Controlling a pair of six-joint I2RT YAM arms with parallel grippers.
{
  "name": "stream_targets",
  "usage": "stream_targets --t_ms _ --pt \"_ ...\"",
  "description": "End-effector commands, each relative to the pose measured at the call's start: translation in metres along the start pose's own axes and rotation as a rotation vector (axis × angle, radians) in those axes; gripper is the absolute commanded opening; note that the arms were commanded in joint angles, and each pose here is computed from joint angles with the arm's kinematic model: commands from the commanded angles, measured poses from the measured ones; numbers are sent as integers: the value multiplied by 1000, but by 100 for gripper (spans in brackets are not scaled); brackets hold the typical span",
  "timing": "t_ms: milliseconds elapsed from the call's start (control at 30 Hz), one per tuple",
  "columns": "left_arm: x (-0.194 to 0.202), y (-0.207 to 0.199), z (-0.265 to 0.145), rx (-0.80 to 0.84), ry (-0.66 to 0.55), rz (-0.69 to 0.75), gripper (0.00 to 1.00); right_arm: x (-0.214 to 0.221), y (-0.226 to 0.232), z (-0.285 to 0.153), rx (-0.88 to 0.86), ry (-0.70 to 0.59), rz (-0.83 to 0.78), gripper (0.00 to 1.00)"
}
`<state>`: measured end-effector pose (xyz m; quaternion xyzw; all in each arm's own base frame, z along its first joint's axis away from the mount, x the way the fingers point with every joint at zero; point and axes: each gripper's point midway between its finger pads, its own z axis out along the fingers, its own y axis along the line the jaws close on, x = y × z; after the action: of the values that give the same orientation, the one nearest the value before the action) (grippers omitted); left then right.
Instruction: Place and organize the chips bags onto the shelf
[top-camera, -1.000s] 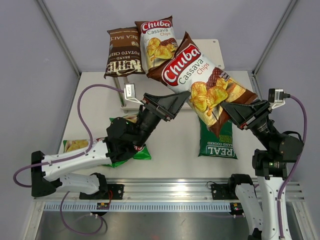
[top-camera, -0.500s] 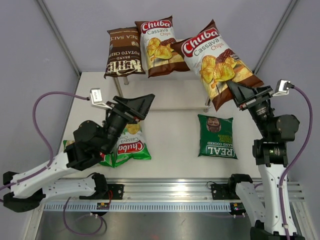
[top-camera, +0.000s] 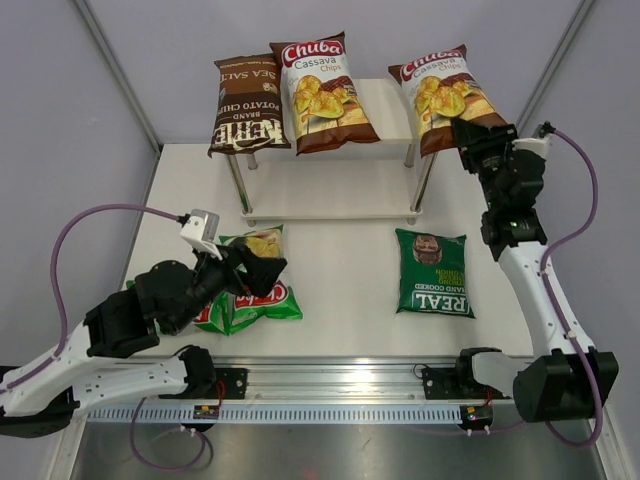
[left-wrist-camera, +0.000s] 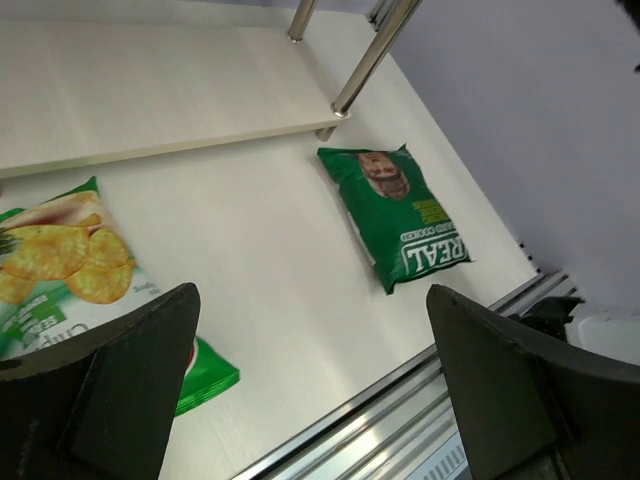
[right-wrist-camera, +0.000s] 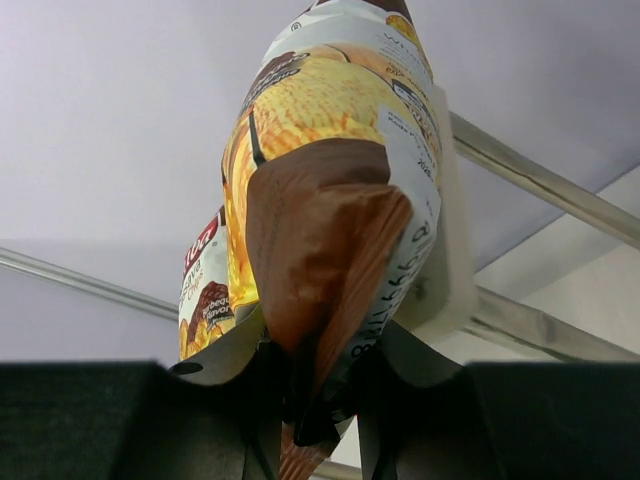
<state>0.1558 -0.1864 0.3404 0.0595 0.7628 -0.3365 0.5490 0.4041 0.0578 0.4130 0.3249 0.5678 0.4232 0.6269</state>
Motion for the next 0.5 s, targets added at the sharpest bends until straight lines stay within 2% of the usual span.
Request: stream_targets --t_ms 0,233,467 --pt "16 14 -18 7 95 116 99 -24 72 12 -128 -162 -89 8" --pt "19 29 -33 -8 138 240 99 14 62 40 -44 -207 -158 9" --pt "18 42 -38 -8 79 267 99 41 47 48 -2 -230 -129 9"
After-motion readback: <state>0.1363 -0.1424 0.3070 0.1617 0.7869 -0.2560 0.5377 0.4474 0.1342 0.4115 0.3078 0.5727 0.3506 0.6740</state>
